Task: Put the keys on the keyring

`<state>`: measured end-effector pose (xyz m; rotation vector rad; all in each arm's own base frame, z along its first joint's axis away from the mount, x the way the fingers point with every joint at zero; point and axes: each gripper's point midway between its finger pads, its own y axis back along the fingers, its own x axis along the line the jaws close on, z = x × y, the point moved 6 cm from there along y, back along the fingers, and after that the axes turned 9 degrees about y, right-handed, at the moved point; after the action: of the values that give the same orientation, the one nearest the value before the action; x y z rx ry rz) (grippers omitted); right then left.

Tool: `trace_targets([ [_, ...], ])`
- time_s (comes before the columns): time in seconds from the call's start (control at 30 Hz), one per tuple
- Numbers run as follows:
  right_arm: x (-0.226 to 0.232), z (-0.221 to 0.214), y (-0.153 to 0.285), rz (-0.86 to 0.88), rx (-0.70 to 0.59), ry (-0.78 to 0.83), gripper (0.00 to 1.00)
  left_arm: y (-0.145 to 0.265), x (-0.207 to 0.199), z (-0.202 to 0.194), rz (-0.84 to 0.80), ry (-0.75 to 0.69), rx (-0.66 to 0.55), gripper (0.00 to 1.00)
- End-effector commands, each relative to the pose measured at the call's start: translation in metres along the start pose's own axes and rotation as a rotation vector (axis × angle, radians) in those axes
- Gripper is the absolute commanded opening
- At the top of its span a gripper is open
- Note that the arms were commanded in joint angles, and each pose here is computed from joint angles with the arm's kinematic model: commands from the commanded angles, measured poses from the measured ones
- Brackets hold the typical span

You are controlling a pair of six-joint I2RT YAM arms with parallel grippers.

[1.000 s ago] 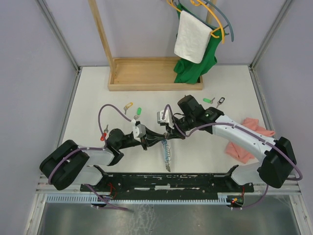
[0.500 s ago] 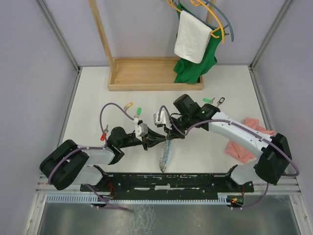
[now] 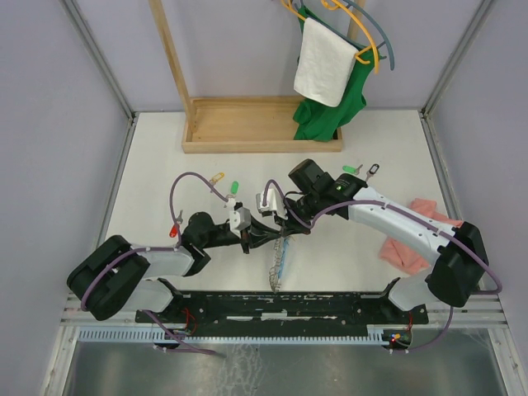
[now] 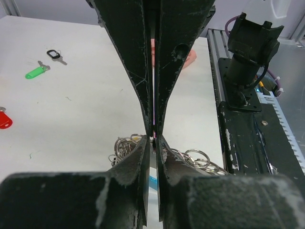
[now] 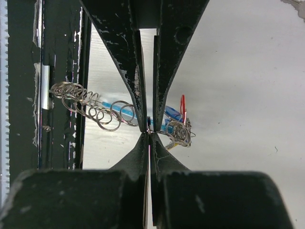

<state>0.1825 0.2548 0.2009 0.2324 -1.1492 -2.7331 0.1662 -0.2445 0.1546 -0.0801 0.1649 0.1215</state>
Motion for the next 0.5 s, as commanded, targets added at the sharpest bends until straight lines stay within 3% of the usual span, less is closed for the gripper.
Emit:
trace_targets([
  [0.0, -0.0100, 0.0218, 0.0096, -0.038, -0.049, 0.067, 0.01, -0.0056, 0.0032, 0.0085, -0.013, -0.055, -0.005, 0.17],
  [0.17, -0.0098, 0.0229, 0.0105, -0.037, -0.049, 0.072, 0.01, -0.0070, 0.0051, 0.0079, -0.008, -0.048, 0.008, 0.20],
  [0.37, -0.0094, 0.0225, 0.0093, -0.040, -0.043, 0.074, 0.01, -0.0077, 0.0046, 0.0108, -0.010, -0.053, -0.003, 0.03],
  [0.47, -0.0137, 0.0221, 0.0123, -0.104, -0.040, 0.063, 0.10, -0.0067, 0.0114, 0.0117, 0.054, -0.047, -0.016, 0.03],
])
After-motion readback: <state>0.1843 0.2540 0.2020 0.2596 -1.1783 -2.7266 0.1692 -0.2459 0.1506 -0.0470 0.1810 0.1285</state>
